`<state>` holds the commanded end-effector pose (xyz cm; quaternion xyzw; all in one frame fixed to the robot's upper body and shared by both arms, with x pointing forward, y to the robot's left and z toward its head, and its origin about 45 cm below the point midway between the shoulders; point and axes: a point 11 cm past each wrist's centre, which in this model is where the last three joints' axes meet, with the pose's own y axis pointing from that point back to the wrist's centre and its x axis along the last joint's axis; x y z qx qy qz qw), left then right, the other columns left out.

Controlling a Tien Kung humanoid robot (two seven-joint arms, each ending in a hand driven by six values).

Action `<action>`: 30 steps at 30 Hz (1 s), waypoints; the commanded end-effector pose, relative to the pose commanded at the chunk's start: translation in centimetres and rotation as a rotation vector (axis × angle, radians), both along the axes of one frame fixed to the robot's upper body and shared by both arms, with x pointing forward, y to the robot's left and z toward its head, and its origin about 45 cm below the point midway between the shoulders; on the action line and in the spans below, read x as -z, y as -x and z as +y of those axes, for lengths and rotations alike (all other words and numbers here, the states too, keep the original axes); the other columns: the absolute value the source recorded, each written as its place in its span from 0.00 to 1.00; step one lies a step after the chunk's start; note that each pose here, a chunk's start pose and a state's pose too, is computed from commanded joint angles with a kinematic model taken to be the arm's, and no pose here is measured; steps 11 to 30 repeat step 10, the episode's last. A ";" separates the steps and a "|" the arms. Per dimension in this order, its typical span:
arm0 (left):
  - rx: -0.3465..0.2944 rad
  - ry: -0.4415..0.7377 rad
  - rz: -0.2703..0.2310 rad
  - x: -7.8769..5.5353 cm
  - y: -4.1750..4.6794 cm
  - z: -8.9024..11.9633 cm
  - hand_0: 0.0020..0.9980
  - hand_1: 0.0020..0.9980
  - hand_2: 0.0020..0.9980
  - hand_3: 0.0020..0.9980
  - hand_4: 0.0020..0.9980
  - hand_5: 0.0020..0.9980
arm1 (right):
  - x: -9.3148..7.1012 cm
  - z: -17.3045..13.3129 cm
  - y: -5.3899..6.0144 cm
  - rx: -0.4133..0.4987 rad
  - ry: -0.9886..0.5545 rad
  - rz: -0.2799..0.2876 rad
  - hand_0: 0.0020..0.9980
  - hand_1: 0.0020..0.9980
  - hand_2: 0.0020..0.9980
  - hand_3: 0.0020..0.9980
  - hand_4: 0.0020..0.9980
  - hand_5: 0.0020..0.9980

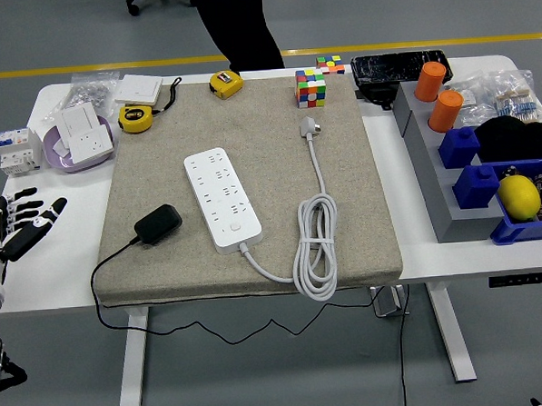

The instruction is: Pick up the plug,place it near the board,insert it into the board,press the button

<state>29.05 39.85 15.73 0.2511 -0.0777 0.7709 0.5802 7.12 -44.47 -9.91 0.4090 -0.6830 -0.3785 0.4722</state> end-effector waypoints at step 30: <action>0.004 -0.001 0.001 -0.1 -0.14 -0.1 0.66 0.70 0.69 0.75 0.98 0.57 | 0.0 0.0 -0.2 0.006 0.000 -0.007 0.83 0.76 0.75 0.77 1.00 0.94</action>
